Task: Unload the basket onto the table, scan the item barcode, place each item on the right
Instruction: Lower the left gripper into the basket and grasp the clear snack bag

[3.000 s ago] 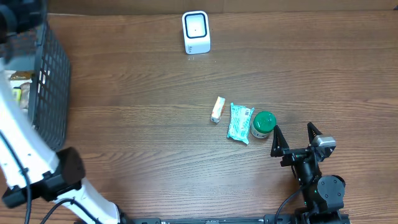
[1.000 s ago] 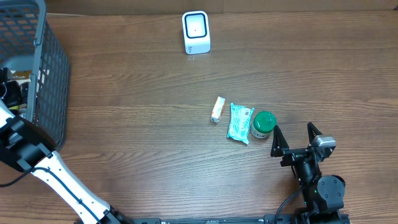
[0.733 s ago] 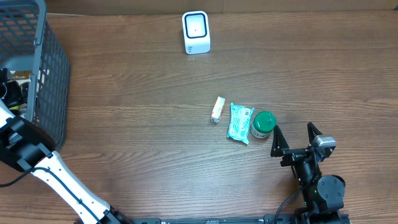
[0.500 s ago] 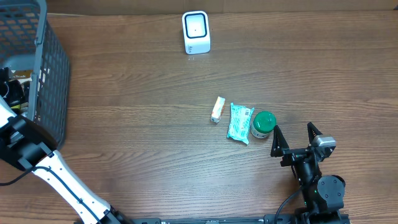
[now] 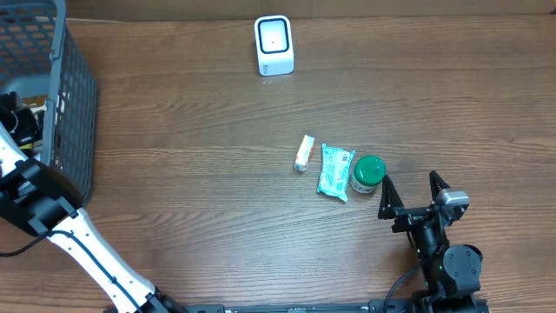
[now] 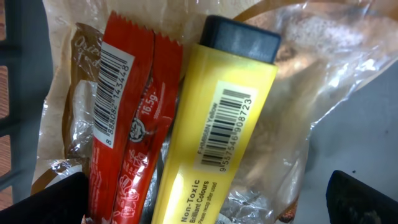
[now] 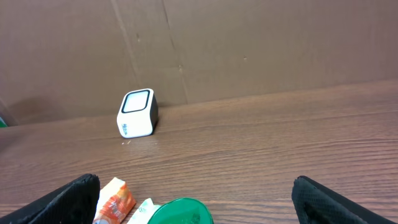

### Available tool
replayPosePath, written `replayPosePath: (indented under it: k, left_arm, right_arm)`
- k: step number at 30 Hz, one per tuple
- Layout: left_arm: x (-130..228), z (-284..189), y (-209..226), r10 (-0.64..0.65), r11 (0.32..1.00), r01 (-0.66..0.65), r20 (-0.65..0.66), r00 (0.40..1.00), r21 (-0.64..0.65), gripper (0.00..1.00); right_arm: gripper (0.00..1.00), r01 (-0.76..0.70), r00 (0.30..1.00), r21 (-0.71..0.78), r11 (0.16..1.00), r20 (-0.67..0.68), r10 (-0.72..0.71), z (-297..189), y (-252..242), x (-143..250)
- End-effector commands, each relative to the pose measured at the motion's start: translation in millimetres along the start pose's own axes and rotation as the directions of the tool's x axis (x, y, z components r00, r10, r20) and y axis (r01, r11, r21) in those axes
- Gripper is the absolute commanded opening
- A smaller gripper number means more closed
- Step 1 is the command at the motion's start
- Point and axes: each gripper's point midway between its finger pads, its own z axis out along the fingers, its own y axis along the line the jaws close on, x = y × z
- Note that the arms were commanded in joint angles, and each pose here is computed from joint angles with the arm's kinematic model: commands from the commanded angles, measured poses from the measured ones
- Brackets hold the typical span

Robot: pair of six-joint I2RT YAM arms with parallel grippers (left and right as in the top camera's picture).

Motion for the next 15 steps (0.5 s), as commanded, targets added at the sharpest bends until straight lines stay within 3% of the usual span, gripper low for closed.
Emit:
replayPosePath:
  k: [1,15]
  left_arm:
    - [5,51,-36,0.031,0.998,-0.026,-0.098,0.995,0.051,1.0]
    - [11,77,-68,0.092,0.994,-0.084,-0.141,0.986,0.063,1.0]
  right_arm:
    - [1.0,0.0,1.0,0.005,1.0,0.005,0.0,0,-2,1]
    - [1.0,0.0,1.0,0.005,1.0,0.006,0.0,0,-2,1]
